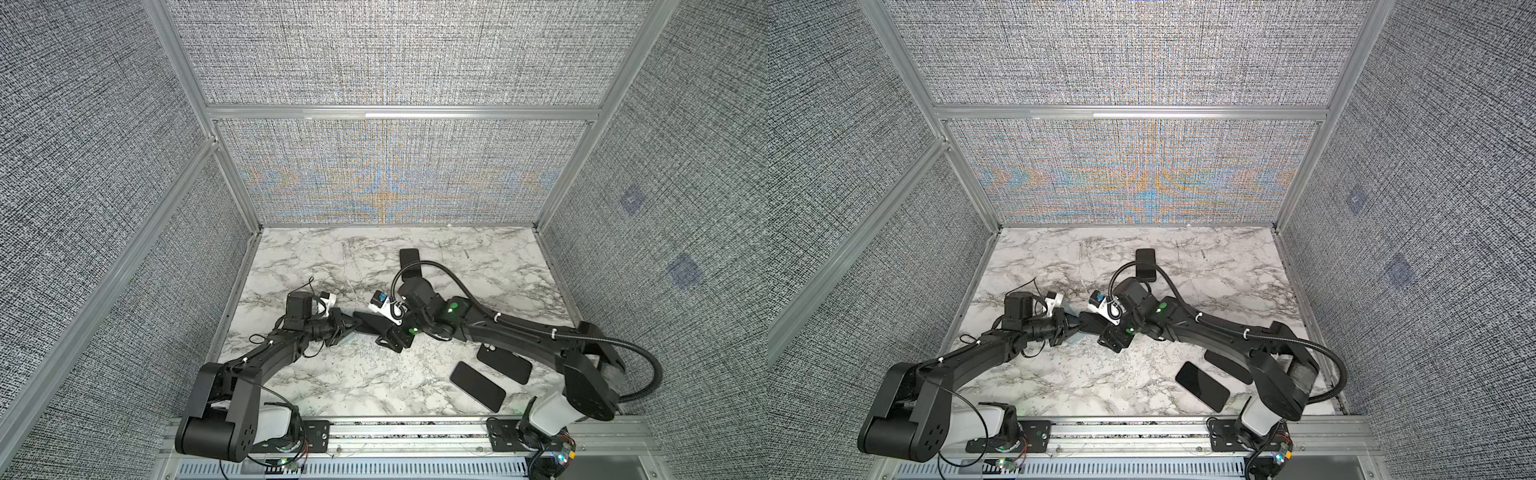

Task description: Put the phone into the phone case

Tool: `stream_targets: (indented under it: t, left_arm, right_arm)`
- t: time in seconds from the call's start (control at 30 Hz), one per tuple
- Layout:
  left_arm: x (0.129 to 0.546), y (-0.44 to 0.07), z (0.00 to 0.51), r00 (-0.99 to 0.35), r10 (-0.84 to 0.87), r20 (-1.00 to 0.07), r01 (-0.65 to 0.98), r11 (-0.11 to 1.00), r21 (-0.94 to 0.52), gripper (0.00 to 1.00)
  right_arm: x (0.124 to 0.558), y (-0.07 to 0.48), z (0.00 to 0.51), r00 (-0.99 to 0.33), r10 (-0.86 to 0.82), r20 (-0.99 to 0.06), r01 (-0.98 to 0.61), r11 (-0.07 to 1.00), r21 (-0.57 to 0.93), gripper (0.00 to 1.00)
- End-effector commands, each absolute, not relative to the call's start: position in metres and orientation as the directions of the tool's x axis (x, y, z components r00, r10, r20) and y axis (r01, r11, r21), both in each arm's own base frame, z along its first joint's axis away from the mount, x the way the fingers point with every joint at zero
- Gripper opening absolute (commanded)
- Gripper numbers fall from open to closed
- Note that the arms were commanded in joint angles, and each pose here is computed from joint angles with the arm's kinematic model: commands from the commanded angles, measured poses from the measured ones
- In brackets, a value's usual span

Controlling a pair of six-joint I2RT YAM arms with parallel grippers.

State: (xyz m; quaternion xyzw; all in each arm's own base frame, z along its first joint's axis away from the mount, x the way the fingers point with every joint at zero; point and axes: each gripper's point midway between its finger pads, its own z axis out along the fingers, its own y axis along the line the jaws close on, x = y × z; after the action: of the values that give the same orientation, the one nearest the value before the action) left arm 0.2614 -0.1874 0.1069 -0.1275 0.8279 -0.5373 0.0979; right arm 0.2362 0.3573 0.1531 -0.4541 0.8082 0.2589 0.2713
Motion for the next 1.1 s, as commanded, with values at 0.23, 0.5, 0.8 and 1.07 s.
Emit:
stream_targets:
  t: [0.23,0.5,0.8,1.07]
  left_arm:
    - [0.272,-0.203,0.162,-0.964,-0.236,-0.120,0.057,0.259,-0.964,0.04]
    - [0.275,-0.208,0.179,-0.967,-0.216,-0.138,0.096,0.196,-0.976,0.03]
    - [0.276,-0.214,0.185,-0.969,-0.206,-0.138,0.106,0.161,-0.981,0.03]
    - [0.278,-0.220,0.187,-0.971,-0.192,-0.141,0.115,0.139,-0.984,0.03]
  right_arm:
    - [0.265,0.301,0.179,-0.919,-0.113,-0.377,-0.385,0.455,0.803,0.75]
    - [0.287,0.288,0.192,-0.971,0.067,-0.228,-0.213,0.175,0.961,0.66]
    - [0.294,0.290,0.180,-0.975,0.083,-0.206,-0.192,0.148,0.970,0.61]
    - [0.296,0.298,0.181,-0.979,0.080,-0.187,-0.179,0.093,0.979,0.49]
